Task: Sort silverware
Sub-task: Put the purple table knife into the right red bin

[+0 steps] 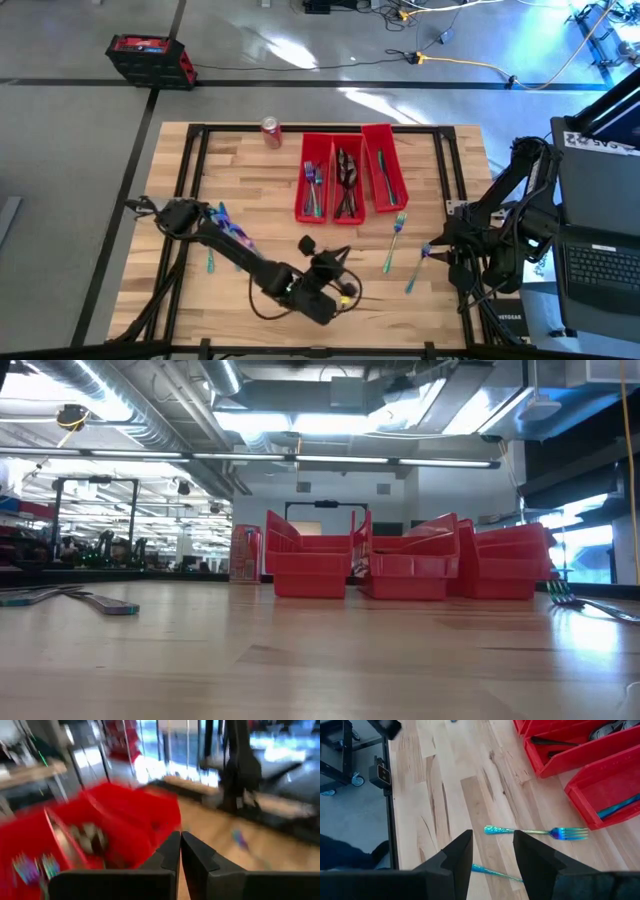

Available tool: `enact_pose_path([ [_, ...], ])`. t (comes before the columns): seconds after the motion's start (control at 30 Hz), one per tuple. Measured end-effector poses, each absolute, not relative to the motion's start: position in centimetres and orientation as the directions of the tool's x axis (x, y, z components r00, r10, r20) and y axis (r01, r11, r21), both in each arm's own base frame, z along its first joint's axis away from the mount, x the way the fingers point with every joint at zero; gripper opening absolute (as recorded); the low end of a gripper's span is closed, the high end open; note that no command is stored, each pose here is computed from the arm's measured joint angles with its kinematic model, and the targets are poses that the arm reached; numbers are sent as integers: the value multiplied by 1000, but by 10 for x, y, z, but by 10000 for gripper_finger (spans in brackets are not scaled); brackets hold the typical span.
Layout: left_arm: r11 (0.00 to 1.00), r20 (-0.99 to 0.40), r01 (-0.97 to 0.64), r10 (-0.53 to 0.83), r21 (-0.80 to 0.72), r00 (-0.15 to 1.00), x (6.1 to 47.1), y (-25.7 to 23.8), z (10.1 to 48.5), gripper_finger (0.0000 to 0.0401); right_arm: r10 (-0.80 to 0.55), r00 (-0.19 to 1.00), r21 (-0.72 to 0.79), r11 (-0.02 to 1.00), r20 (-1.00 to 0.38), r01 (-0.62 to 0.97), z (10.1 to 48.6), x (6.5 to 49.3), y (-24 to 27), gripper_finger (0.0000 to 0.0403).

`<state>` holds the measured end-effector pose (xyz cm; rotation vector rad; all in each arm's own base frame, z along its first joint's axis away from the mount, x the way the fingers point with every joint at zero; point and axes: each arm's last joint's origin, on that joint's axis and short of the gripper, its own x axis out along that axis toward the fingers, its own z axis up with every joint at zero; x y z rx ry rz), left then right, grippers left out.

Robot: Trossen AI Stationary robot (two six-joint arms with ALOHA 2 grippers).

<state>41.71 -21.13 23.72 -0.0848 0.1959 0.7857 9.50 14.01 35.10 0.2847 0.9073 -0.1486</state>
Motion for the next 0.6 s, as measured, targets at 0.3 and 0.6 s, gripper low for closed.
enact_pose_path([
  [0.3,711,-401,-702,658,49,638,349,-233,230,0,-42,645,162,953,-763,255,352,96,139,127],
  [0.6,776,-386,-630,577,-14,719,304,-271,247,0,-23,627,172,953,-779,249,351,95,140,127],
])
